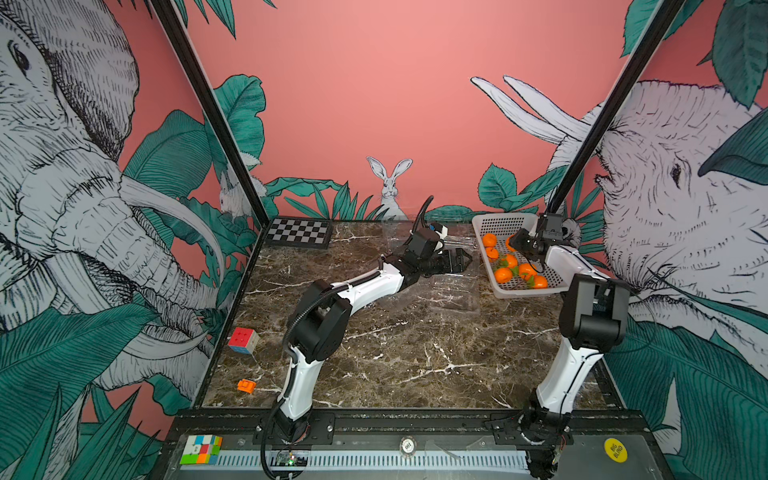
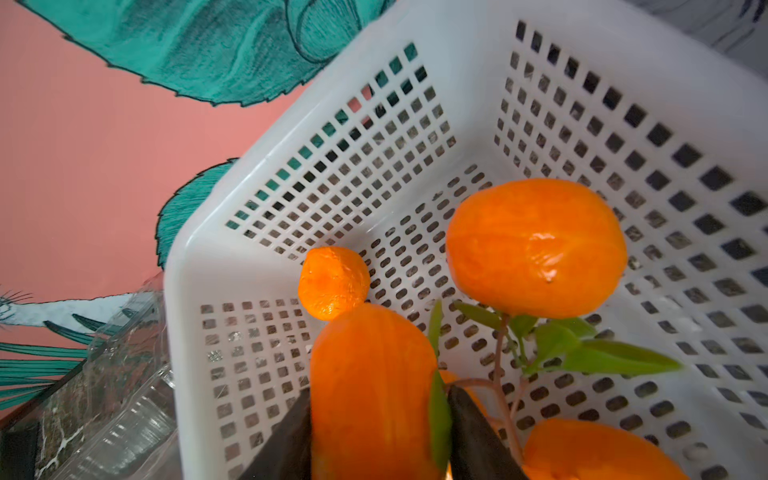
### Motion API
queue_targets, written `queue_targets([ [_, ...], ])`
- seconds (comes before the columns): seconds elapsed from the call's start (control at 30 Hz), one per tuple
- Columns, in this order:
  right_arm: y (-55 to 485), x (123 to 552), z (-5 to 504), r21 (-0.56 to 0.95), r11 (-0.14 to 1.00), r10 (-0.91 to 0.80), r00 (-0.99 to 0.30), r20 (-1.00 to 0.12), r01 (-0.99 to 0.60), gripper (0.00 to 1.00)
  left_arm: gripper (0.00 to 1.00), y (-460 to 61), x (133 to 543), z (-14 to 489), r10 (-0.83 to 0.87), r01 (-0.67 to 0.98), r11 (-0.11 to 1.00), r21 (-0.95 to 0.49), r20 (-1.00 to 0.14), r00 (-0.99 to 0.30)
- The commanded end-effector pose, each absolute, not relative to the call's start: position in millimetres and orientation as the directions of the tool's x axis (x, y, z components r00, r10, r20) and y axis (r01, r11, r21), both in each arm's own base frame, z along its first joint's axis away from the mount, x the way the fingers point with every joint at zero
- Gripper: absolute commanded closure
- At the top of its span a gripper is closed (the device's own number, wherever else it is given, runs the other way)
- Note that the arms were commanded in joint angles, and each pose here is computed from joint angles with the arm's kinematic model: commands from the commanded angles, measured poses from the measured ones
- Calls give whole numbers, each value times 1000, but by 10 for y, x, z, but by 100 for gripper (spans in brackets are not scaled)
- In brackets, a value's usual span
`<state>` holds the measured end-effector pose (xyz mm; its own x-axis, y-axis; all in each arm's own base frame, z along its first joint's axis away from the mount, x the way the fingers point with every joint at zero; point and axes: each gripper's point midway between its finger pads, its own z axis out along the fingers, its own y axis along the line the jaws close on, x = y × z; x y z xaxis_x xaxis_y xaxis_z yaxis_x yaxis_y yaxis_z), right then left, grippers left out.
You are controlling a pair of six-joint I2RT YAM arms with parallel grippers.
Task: Take oranges out of containers
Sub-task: Place the orange in the basket.
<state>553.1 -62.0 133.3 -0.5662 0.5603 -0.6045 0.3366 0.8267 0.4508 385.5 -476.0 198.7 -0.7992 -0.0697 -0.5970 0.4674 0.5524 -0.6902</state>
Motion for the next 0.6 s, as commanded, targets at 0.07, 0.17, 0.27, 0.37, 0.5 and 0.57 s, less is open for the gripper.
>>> queue_targets([
  [0.07, -701, 5803, 1410, 489, 814, 578, -517, -631, 313, 50, 1, -4841, 3894, 2047, -53, 495, 538, -682, -614, -787],
  [0.17, -709, 5861, 1325, 494, 810, 584, -523, -621, 317, 47, 1, -4825, 3941, 2015, -56, 490, 542, -683, -611, -790],
  [0.27, -707, 5874, 1370, 495, 811, 581, -517, -628, 311, 44, 1, -4801, 3960, 1999, -57, 486, 546, -683, -609, -791],
  [0.37, -701, 5851, 1503, 499, 813, 579, -505, -640, 300, 37, 1, -4772, 3958, 1991, -56, 486, 549, -680, -610, -790],
  [0.5, -684, 5771, 1746, 512, 813, 580, -473, -663, 279, 29, 1, -4743, 3929, 2042, -63, 485, 546, -683, -611, -789],
  [0.57, -664, 5719, 1844, 523, 811, 583, -453, -675, 264, 23, 1, -4720, 3911, 2088, -66, 489, 543, -683, -615, -786],
])
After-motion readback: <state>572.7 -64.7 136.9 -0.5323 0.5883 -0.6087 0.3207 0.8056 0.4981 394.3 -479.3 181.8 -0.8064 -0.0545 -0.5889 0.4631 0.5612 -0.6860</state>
